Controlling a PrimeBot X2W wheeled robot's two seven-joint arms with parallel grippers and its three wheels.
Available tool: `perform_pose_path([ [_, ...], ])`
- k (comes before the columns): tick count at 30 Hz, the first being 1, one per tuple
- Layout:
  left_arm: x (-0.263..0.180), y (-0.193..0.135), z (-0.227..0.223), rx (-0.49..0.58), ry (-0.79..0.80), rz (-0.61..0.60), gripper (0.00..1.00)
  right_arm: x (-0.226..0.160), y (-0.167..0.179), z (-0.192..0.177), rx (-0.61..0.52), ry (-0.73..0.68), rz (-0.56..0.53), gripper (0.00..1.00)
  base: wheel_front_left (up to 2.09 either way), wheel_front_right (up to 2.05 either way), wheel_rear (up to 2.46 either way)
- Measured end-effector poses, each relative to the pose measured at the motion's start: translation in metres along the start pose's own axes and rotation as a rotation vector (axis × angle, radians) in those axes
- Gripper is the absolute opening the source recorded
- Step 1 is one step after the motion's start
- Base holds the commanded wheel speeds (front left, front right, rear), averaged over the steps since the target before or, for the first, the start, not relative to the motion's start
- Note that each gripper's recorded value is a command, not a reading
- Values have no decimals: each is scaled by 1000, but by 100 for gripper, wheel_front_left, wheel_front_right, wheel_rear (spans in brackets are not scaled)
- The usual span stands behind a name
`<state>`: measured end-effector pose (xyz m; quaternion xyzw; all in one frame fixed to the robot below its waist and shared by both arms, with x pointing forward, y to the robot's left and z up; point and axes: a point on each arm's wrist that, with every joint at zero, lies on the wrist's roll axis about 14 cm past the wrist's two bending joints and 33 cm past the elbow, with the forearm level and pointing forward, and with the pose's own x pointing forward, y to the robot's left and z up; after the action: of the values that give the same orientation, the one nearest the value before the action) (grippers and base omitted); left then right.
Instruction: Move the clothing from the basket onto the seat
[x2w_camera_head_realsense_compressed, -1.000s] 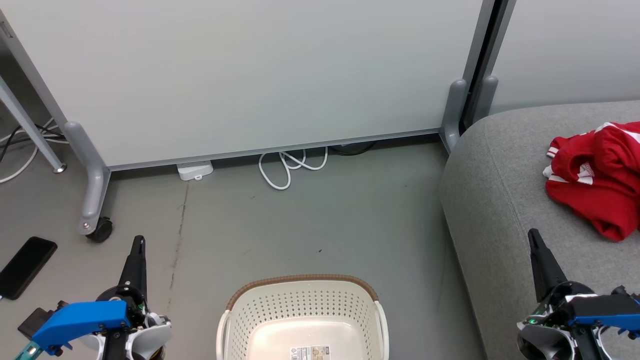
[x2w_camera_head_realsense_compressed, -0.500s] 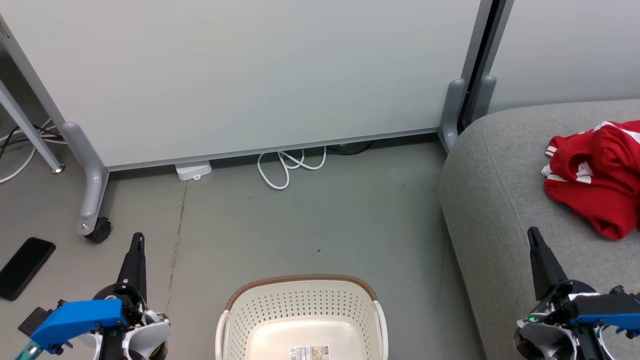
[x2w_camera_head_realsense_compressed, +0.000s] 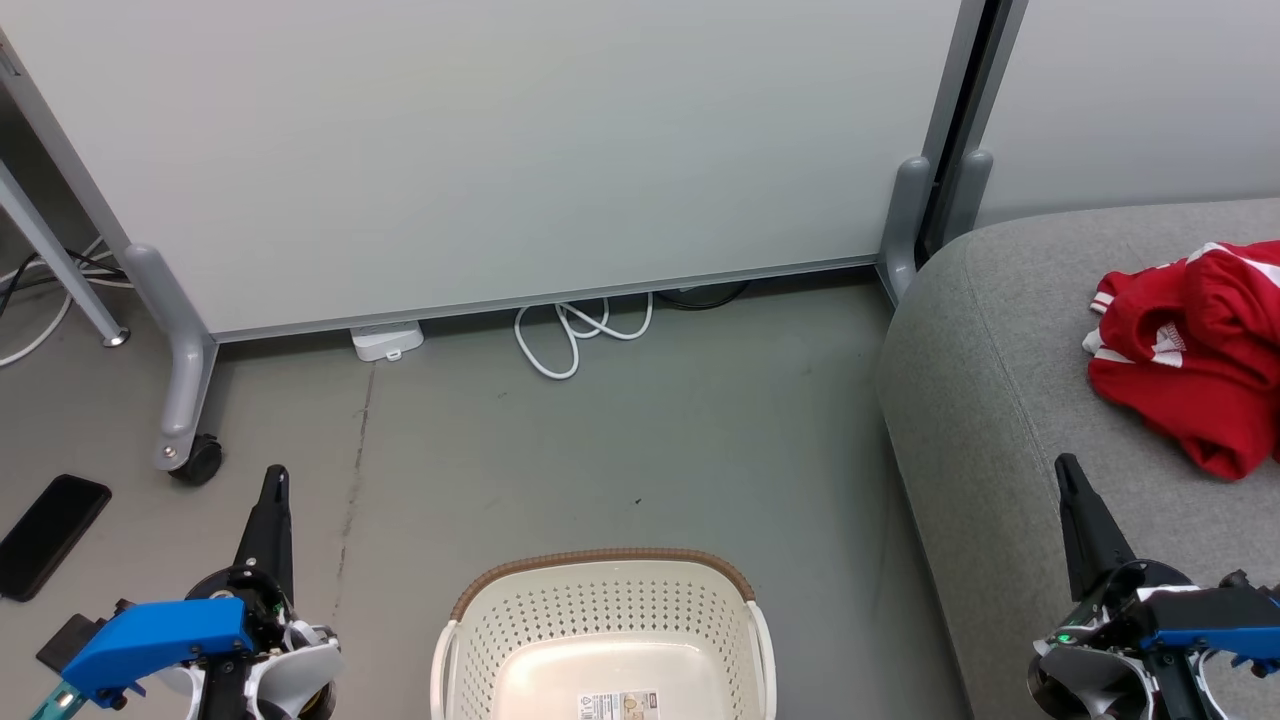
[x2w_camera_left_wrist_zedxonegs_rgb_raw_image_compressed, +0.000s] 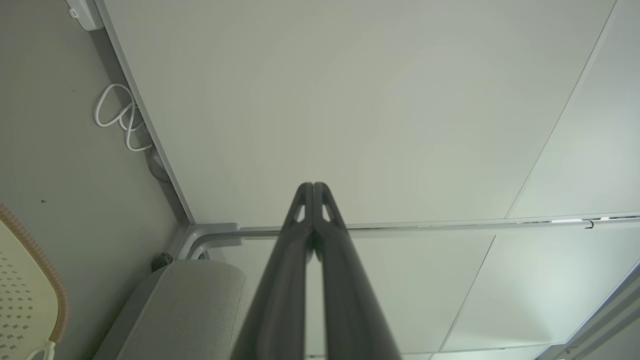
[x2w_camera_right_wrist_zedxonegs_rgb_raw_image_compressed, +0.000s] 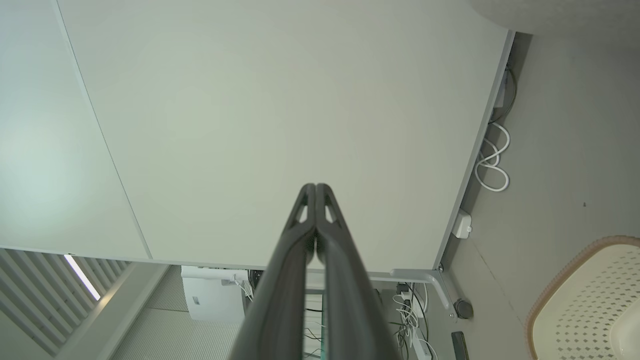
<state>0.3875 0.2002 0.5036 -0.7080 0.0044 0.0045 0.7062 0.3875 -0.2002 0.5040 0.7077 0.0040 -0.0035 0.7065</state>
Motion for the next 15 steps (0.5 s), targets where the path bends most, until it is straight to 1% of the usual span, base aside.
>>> perform_pose_path([
  [15,0,0,0,0,0,0,0,0,0,0,0,0,0,0,0,0,0],
])
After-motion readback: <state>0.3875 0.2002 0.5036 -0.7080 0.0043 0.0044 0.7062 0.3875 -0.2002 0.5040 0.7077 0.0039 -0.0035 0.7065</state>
